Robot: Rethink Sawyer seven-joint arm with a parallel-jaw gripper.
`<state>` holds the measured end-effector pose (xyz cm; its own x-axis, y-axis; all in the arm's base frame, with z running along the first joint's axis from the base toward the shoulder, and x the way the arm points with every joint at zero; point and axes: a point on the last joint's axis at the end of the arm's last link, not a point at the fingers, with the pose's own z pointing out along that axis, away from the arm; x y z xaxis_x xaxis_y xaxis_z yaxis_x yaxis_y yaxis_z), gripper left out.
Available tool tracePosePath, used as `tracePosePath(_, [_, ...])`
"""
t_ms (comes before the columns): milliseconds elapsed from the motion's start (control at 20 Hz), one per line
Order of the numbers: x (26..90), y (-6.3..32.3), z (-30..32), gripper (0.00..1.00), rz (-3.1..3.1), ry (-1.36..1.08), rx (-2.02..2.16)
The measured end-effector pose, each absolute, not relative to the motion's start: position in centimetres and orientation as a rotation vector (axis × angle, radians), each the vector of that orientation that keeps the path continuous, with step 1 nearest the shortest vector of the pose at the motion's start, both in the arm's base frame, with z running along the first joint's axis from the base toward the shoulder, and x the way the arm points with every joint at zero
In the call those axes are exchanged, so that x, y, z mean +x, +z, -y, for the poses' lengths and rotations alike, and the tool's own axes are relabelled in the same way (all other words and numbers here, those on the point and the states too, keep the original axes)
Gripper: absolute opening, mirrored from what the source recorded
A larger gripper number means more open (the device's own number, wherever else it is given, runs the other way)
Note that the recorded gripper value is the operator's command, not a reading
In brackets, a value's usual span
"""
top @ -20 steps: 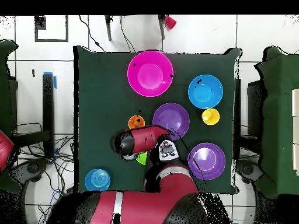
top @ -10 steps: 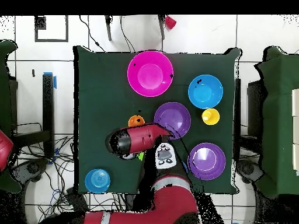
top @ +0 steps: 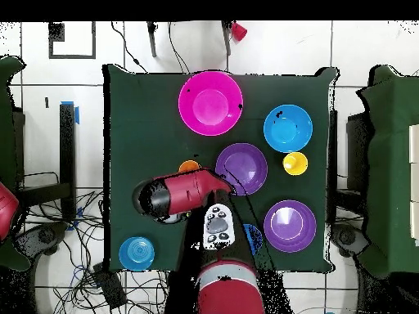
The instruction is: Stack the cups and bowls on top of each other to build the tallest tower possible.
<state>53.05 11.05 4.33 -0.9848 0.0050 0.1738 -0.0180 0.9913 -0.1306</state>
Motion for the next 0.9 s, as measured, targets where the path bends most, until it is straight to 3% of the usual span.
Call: tracePosePath(900, [53.8, 9.0, -11.4, 0.00, 2.886, 0.207, -0.065])
